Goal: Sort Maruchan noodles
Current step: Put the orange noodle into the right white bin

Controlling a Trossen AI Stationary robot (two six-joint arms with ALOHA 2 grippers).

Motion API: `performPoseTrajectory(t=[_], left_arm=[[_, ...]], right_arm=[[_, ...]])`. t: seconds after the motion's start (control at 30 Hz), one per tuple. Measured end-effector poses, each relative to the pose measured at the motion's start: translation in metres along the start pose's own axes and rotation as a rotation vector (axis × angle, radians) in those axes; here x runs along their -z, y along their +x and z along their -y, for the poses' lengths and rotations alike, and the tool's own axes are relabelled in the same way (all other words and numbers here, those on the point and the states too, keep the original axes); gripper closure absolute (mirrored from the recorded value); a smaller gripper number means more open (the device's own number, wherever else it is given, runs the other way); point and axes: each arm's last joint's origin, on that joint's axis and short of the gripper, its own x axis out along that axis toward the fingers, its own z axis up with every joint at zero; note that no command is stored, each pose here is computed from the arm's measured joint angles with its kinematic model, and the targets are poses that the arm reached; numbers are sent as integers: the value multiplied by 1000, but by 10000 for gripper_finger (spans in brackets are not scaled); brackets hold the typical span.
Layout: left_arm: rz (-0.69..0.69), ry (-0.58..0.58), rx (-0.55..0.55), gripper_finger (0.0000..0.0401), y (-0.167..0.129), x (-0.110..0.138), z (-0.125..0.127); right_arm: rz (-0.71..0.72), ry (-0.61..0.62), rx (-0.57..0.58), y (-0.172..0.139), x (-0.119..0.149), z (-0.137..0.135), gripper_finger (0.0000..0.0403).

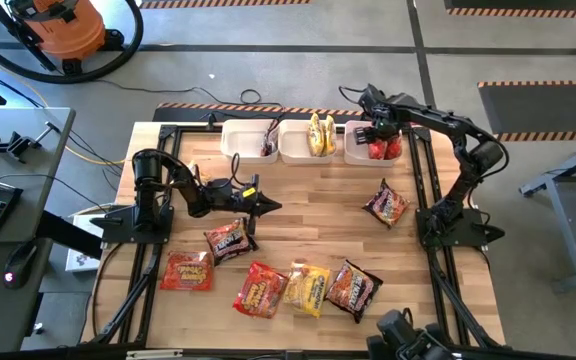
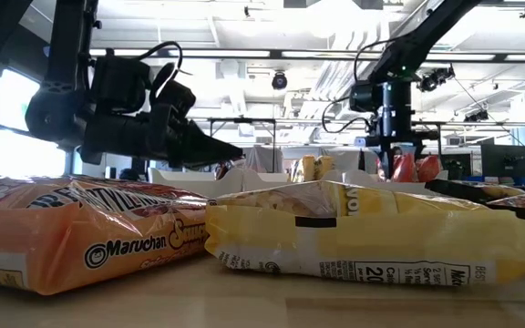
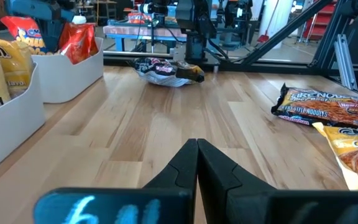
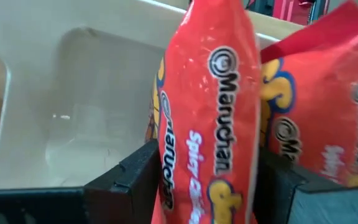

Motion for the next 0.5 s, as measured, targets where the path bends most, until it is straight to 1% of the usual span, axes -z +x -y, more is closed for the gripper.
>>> performPoseTrajectory(t=[0.23, 0.5], left_arm=[[-5, 4, 0, 400, 0, 0, 0], [-4, 3, 0, 400, 0, 0, 0]], right_arm=[[45, 7, 22, -20, 4, 7, 213], [33, 11, 74, -18, 7, 11, 213]])
